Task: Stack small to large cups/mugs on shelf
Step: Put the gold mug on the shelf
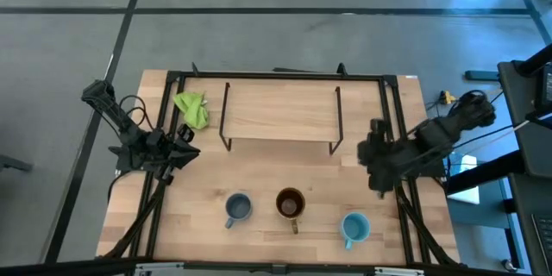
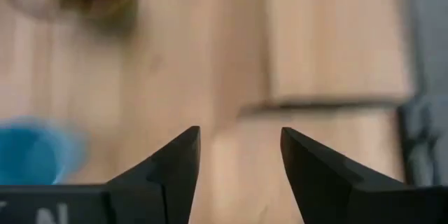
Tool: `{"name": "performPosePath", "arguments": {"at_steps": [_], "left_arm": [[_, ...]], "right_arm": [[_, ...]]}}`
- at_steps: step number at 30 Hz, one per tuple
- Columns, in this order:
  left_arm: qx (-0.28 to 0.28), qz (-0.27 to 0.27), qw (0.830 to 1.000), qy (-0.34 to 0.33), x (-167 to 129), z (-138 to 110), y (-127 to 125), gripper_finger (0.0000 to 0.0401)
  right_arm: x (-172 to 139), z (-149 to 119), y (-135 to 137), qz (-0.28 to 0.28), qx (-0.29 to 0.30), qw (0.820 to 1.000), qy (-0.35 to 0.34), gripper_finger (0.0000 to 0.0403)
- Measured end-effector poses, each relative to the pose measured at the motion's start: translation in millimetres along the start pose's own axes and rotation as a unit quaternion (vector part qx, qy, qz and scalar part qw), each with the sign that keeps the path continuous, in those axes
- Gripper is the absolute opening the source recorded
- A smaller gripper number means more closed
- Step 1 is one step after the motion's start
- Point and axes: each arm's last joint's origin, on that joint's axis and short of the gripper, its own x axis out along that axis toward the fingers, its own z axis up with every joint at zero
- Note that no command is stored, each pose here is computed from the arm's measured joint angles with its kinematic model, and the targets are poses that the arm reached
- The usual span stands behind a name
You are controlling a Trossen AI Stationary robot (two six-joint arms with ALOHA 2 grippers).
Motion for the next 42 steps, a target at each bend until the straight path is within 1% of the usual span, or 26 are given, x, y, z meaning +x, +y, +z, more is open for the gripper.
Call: {"name": "performPosePath", "arguments": {"at_steps": [1, 3, 5, 7, 8, 10, 14, 17, 21, 24, 26, 28, 30, 32, 33, 35, 37, 38, 40, 42], "left_arm": [[-0.001, 0.000, 1.000, -0.001, 0, 0, 0, 0.0041], [-0.006, 0.000, 1.000, -0.002, 0, 0, 0, 0.0041], [-0.028, -0.004, 1.000, -0.004, 0, 1, 0, 0.0041], [-0.059, -0.015, 0.998, -0.007, 0, 2, -1, 0.0041], [-0.074, -0.020, 0.997, -0.009, 0, 2, -1, 0.0041], [-0.092, -0.028, 0.995, -0.015, 0, 4, -1, 0.0041], [-0.105, -0.040, 0.993, -0.038, 0, 9, -2, 0.0041], [-0.108, -0.040, 0.992, -0.042, 0, 10, -2, 0.0041], [-0.107, -0.040, 0.993, -0.041, 0, 10, -2, 0.0041], [-0.106, -0.039, 0.993, -0.042, 0, 10, -2, 0.0041], [-0.111, -0.037, 0.992, -0.049, -1, 11, -1, 0.0041], [-0.112, -0.036, 0.992, -0.051, -1, 12, -1, 0.0041], [-0.102, -0.035, 0.993, -0.050, -1, 11, -1, 0.0041], [-0.094, -0.035, 0.994, -0.043, 0, 10, -1, 0.0041], [-0.092, -0.034, 0.994, -0.040, 0, 9, -1, 0.0041], [-0.090, -0.029, 0.995, -0.038, 0, 9, -1, 0.0041], [-0.085, -0.019, 0.996, -0.029, 0, 7, -1, 0.0041], [-0.084, -0.017, 0.996, -0.027, 0, 6, -1, 0.0041], [-0.079, -0.013, 0.997, -0.020, 0, 5, -1, 0.0041], [-0.075, -0.013, 0.997, -0.014, 0, 3, -1, 0.0041]], "right_arm": [[2, 8, 5, 0.019, 0.009, 1.000, 0.021, 0.0200], [4, 24, 13, 0.061, 0.039, 0.997, 0.036, 0.0200], [4, 43, 23, 0.111, 0.078, 0.990, 0.024, 0.0200], [5, 61, 31, 0.149, 0.095, 0.984, 0.001, 0.0200], [5, 69, 34, 0.158, 0.100, 0.982, -0.013, 0.0200], [-3, 89, 35, 0.184, 0.121, 0.973, -0.070, 0.0200], [-23, 122, 22, 0.215, 0.179, 0.945, -0.170, 0.0200], [-37, 133, 4, 0.212, 0.183, 0.937, -0.210, 0.0200], [-53, 143, -16, 0.204, 0.205, 0.917, -0.275, 0.0200], [-58, 157, -22, 0.197, 0.230, 0.885, -0.353, 0.0200], [-61, 166, -23, 0.198, 0.221, 0.866, -0.402, 0.0200], [-60, 174, -25, 0.178, 0.218, 0.852, -0.441, 0.0200], [-56, 178, -27, 0.171, 0.238, 0.846, -0.446, 0.0200], [-47, 181, -30, 0.178, 0.247, 0.852, -0.425, 0.0200], [-41, 181, -31, 0.181, 0.247, 0.861, -0.405, 0.0200], [-21, 183, -29, 0.169, 0.264, 0.883, -0.350, 0.0200], [7, 184, -26, 0.140, 0.279, 0.909, -0.278, 0.0200], [22, 186, -24, 0.133, 0.283, 0.918, -0.244, 0.0200], [52, 194, -21, 0.137, 0.290, 0.927, -0.192, 0.0200], [75, 204, -18, 0.158, 0.300, 0.926, -0.168, 0.0200]]}}
